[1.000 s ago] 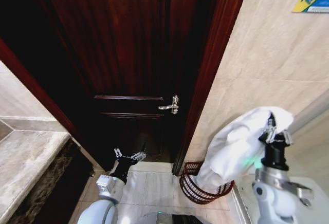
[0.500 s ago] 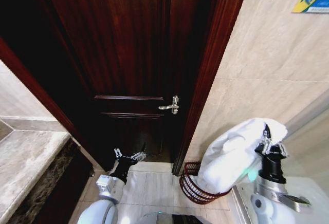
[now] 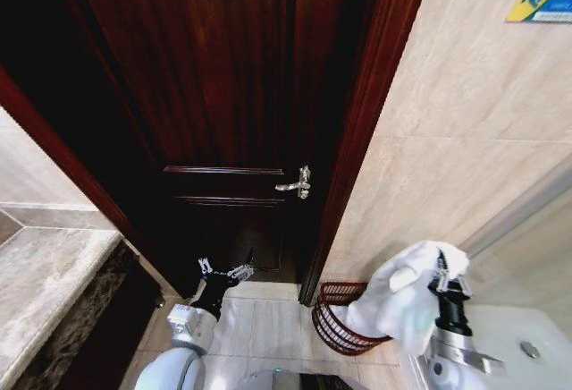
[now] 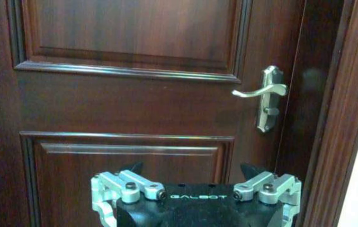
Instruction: Discard the used towel into the hamper.
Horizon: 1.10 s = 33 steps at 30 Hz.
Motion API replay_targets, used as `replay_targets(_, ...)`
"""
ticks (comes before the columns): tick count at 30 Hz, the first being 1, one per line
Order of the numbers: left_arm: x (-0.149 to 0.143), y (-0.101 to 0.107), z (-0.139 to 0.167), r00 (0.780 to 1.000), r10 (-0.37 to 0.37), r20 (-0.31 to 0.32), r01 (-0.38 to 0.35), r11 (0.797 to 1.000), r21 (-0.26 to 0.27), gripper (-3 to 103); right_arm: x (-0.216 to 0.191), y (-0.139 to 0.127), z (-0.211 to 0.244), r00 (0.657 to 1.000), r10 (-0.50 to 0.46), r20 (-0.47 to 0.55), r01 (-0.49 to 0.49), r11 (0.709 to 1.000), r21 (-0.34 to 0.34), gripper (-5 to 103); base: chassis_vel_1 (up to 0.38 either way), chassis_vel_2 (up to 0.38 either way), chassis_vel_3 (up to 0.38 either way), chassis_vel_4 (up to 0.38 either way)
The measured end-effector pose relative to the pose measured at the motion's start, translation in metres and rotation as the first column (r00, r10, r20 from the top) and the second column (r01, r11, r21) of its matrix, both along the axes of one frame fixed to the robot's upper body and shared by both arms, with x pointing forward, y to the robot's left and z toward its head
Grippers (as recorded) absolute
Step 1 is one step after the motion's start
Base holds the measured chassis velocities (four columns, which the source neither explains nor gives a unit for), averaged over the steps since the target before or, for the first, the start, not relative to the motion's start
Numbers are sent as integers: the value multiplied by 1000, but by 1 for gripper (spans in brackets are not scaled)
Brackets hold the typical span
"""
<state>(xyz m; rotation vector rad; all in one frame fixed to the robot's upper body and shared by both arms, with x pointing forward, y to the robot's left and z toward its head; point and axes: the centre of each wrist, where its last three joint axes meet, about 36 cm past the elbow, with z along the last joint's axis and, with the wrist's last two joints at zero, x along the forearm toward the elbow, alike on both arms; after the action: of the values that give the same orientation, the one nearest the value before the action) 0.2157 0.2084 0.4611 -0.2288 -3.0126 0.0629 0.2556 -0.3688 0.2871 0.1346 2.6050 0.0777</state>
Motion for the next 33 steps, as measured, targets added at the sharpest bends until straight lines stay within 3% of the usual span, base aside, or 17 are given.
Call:
replay_targets(10,0,0,0,1000,0,0,0,1000,0,100,18,27,-27,998,38,-47,-36,999,40,5,0,0,0,0)
replay_targets(17,0,0,0,1000,0,0,0,1000,0,100,33,30,-58,994,36,-99,-30,998,62,5,0,0,0,0)
replay_targets(26,0,0,0,1000,0,0,0,1000,0,100,50,66,-67,993,58,-102,-44,990,135,5,0,0,0,0)
replay_targets(33,0,0,0,1000,0,0,0,1000,0,100,82,38,-51,997,-4,-77,15,989,145,5,0,0,0,0)
